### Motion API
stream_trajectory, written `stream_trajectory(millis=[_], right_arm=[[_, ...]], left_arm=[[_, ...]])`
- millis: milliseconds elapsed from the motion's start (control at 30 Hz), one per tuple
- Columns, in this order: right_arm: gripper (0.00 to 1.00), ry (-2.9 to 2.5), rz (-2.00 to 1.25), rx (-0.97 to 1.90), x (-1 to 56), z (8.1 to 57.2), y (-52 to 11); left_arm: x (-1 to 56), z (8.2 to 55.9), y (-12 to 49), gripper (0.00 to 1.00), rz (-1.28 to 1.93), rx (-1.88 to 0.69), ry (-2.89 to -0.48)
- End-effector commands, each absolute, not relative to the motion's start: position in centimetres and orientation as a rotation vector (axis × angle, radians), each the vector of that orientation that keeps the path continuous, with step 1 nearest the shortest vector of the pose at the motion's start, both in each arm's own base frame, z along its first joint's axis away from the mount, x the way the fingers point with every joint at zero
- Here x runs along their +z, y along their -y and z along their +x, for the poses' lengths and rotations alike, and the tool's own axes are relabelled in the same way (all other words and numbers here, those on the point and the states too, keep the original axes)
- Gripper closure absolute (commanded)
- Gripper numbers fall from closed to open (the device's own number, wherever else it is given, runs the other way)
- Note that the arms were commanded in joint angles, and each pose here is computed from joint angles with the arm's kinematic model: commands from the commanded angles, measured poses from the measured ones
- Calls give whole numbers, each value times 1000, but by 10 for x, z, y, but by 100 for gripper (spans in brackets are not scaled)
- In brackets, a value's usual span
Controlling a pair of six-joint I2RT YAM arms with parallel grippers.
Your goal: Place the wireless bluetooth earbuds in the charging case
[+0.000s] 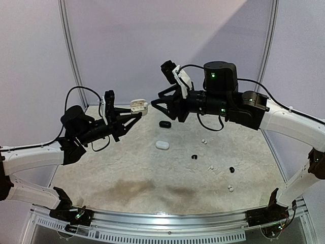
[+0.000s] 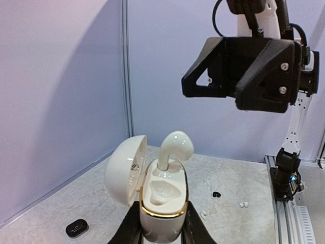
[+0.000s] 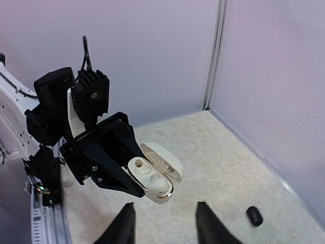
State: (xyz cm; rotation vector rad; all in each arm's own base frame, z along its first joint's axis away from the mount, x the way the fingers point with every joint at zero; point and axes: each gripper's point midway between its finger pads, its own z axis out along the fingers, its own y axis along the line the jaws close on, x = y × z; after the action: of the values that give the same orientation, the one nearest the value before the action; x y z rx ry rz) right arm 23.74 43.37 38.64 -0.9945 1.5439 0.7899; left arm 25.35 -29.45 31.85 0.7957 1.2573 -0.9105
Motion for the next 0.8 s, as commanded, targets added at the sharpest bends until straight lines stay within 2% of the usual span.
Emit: stream_trajectory(millis=[0, 67, 100, 767], right_arm=[[75, -1599, -969, 812, 384, 241, -432], [97, -1615, -967, 833, 380, 241, -436], [100, -1616, -969, 842, 379, 241, -439], [100, -1607, -1027, 883, 360, 246, -466]], left_arm=[[317, 255, 295, 100, 802, -906, -1269], [317, 254, 295, 100, 805, -906, -1268], [318, 254, 295, 100, 806, -906, -1267], [319, 253, 296, 100, 819, -902, -1258]])
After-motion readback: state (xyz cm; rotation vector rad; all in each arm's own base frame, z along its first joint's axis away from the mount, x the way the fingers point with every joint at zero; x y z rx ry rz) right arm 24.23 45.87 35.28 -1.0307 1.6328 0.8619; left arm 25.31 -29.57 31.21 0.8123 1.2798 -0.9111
